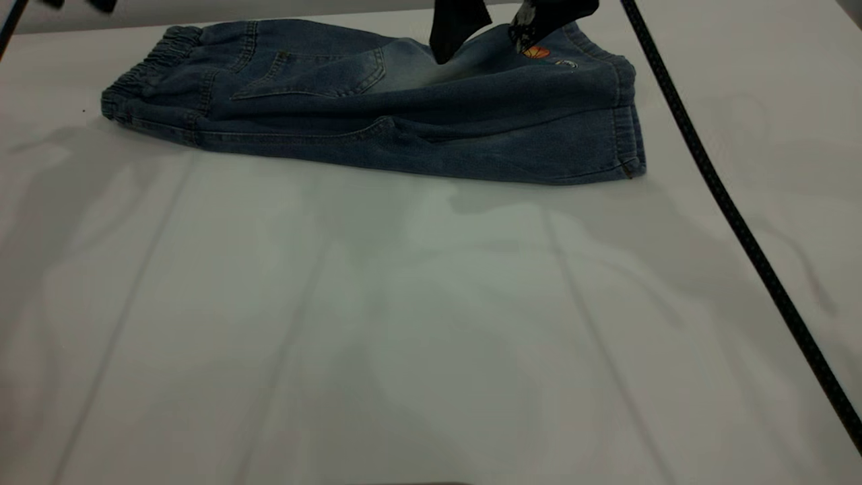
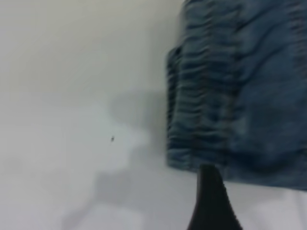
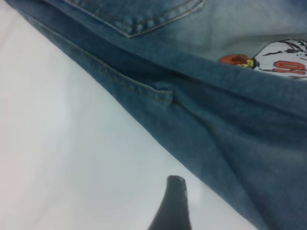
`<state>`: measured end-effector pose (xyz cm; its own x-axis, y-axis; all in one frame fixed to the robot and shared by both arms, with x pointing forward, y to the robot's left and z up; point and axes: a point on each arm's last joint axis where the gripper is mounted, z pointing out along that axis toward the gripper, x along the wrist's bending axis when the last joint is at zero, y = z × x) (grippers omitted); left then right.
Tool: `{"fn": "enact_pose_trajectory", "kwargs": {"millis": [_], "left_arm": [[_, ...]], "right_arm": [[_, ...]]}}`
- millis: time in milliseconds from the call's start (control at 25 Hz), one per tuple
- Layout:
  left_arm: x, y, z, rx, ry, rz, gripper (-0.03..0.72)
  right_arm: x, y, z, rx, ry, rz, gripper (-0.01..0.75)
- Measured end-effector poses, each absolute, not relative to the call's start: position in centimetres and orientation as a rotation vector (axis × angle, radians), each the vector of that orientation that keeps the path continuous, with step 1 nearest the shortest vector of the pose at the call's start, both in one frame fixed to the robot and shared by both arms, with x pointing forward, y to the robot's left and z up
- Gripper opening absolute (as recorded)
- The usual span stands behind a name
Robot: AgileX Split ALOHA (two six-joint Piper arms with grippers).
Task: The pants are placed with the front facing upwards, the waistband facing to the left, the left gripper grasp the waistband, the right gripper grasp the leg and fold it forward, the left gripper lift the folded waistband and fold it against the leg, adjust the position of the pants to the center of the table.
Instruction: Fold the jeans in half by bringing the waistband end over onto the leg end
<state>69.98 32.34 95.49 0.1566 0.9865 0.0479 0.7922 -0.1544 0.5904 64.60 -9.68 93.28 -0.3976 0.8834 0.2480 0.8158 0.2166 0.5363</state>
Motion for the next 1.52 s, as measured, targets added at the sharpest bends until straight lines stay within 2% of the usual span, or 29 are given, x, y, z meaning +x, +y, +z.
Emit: {"fn": "enact_pose_trajectory", "kwargs": {"millis": [480, 800, 1280, 1400, 1520], "left_arm": [[75.2, 32.8, 89.0, 1.972, 1.762, 0.472, 0.416], [76.5, 32.9, 87.7, 1.956, 1.756, 0.486, 0.416], [76.8, 33.2, 85.1, 1.932, 1.786, 0.474, 0.414], [76.9, 33.1, 84.6, 1.900, 1.804, 0.447, 0.391], [76.9, 33.0, 84.4, 1.858, 1.824, 0.415, 0.318]], "right_arm": [[64.2, -9.6, 92.9, 1.669, 2.422, 0.887, 0.573], [64.0, -9.6, 91.3, 1.697, 2.468, 0.831, 0.573], [64.5, -9.6, 91.5, 1.668, 2.416, 0.871, 0.573], [65.1, -9.6, 91.8, 1.642, 2.347, 0.917, 0.573], [65.8, -9.7, 92.2, 1.624, 2.254, 0.978, 0.573]]}}
